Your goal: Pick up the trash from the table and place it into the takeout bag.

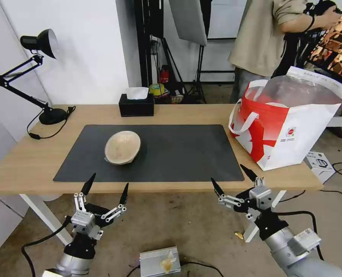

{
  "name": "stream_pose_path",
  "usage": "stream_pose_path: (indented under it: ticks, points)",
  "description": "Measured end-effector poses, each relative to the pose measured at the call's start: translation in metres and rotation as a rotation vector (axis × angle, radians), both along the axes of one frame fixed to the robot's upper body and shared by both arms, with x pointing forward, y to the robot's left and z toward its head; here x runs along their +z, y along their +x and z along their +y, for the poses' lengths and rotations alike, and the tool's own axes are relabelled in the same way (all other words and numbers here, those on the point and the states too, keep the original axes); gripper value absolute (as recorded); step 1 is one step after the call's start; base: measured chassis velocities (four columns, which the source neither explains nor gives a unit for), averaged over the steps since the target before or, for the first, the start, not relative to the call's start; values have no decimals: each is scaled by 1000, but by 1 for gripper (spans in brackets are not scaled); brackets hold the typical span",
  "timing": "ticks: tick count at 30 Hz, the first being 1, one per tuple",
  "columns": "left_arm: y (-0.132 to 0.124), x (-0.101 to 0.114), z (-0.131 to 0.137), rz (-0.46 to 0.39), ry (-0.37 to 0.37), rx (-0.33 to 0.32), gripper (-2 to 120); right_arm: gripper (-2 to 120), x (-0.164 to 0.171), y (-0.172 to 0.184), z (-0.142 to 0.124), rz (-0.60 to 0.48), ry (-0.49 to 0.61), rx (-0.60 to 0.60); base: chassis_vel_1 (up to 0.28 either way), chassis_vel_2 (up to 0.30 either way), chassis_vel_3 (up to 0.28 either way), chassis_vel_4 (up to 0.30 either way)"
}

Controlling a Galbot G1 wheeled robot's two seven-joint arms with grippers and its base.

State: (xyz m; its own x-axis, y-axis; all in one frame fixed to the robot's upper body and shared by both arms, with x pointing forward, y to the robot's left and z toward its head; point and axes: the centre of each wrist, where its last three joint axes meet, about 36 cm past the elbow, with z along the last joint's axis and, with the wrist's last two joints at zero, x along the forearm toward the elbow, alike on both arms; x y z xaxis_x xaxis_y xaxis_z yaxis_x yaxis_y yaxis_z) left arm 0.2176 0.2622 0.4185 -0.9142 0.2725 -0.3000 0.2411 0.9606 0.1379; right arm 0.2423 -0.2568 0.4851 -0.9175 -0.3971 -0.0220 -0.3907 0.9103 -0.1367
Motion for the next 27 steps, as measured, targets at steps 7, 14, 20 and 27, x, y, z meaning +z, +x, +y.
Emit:
stream_pose_path:
  ticks: [7, 14, 20, 27]
  points:
    - [4, 0, 3, 0, -4, -6, 100, 100, -2, -8, 2, -3, -6, 2, 0, 0, 0, 0]
    - [6, -2, 4, 4, -9, -12, 100, 100, -4, -15, 2, -10, -15, -8, 0, 0, 0, 0]
    - [8, -4, 5, 9, -14, -14, 100, 100, -6, -21, -1, -17, -29, -30, 0, 0, 0, 0]
    - [14, -3, 9, 11, -11, -34, 100, 100, -7, -23, -2, -25, -44, -35, 0, 0, 0, 0]
